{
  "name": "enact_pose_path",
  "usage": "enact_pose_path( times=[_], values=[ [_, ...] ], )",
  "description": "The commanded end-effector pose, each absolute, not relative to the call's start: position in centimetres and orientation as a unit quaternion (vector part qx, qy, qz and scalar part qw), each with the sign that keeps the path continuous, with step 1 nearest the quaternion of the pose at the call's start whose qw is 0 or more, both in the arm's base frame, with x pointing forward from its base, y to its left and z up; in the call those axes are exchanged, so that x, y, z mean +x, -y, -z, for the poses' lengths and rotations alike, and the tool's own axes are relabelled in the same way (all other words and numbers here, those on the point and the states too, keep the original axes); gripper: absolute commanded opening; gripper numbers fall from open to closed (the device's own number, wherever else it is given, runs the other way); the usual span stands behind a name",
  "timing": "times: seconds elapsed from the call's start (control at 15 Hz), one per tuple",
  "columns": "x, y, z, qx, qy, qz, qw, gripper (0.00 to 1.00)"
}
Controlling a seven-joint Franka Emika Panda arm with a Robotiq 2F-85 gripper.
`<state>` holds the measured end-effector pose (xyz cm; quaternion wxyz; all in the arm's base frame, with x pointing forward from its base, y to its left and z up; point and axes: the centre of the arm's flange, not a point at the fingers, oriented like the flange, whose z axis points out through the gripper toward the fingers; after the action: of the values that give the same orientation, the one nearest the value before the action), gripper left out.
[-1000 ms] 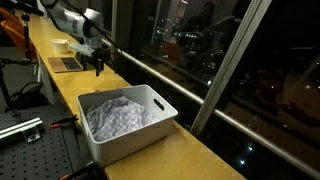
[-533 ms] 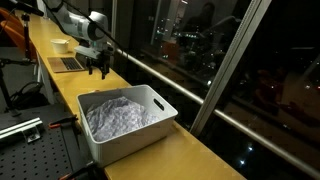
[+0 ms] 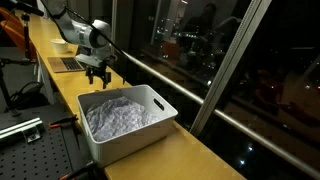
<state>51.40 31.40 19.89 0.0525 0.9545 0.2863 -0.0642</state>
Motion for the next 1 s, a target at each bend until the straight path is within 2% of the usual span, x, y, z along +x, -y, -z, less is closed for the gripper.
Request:
enact_pose_path(
  times=[0.0, 0.4, 0.53, 0.73, 0.93],
  values=[
    [51.8, -30.0, -16.8, 0.953, -0.291, 0.071, 0.045, 1.0],
    [52.6, -28.9, -11.7, 0.956, -0.284, 0.074, 0.015, 1.0],
    [52.7, -29.0, -10.8, 0.957, -0.281, 0.072, 0.005, 0.72],
    [52.4, -29.1, -11.6, 0.959, -0.275, 0.068, 0.002, 0.49],
    [51.7, -29.0, -15.8, 0.962, -0.267, 0.054, 0.01, 0.28]
  ],
)
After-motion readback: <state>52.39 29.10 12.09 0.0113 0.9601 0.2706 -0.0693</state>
